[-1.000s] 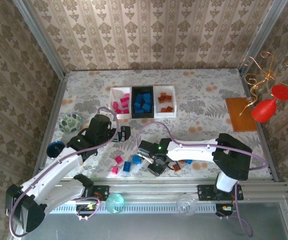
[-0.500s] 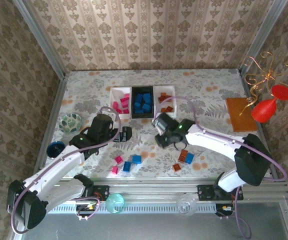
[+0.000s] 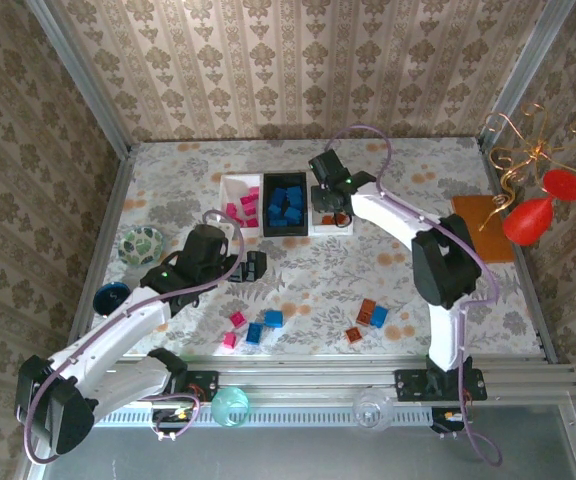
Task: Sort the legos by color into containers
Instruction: Place the lego in the container, then pick up the lego from the bottom-center of the table.
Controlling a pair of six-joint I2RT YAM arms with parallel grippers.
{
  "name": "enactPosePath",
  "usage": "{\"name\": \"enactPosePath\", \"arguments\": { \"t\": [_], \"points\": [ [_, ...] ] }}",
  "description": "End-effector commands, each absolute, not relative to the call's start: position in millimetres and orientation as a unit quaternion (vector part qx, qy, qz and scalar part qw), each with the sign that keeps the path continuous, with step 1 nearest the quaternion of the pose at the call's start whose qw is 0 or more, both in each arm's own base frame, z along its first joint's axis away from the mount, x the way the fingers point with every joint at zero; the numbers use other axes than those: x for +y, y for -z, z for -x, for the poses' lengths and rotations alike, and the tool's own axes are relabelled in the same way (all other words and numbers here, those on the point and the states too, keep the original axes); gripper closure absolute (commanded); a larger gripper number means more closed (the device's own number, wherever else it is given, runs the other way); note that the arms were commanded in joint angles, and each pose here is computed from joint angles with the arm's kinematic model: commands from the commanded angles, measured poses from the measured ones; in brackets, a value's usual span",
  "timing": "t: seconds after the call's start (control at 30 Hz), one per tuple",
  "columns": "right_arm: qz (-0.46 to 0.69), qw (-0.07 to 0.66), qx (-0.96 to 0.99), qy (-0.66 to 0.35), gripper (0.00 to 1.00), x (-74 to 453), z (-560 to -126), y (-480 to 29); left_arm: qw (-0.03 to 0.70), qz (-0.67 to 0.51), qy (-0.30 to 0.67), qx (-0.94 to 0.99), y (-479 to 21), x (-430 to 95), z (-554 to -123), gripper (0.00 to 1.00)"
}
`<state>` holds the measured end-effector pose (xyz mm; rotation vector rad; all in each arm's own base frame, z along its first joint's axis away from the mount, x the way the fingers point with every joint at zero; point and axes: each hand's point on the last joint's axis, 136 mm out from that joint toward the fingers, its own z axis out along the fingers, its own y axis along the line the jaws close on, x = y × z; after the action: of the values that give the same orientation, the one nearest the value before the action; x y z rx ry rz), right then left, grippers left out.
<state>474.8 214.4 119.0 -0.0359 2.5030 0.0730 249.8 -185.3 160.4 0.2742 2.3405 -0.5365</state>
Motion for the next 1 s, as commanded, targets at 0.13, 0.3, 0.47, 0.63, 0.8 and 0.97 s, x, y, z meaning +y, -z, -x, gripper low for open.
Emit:
{"name": "enactPosePath", "arguments": {
  "t": [0.13, 0.3, 0.47, 0.63, 0.8, 0.97],
  "points": [
    [-0.006, 0.329, 0.944, -0.025, 0.33, 207.0, -470.1, -150.5, 0.351, -0.109, 0.225, 0.902, -167.8, -191.5, -250.1, 0.0],
    [-0.04, 0.321, 0.946, -0.034, 0.3, 186.9, -423.0, -158.6, 0.356, -0.109, 0.229, 0.899, -169.3, -193.0, -251.3, 0.0],
    [-0.096, 0.268, 0.958, -0.036, 0.28, 151.8, -349.1, -129.3, 0.357, -0.112, 0.233, 0.898, -167.3, -196.3, -253.4, 0.0],
    [-0.141, 0.197, 0.97, -0.008, 0.27, 113.2, -275.3, -92.1, 0.352, -0.115, 0.231, 0.9, -160.3, -197.6, -254.6, 0.0],
    [-0.142, 0.132, 0.981, -0.012, 0.27, 102.9, -223.1, -63.5, 0.35, -0.115, 0.233, 0.9, -156.0, -198.6, -255.6, 0.0],
    [-0.122, 0.094, 0.988, 0.009, 0.28, 101.3, -190.5, -51.1, 0.345, -0.114, 0.234, 0.902, -151.5, -199.8, -255.3, 0.0]
  ]
}}
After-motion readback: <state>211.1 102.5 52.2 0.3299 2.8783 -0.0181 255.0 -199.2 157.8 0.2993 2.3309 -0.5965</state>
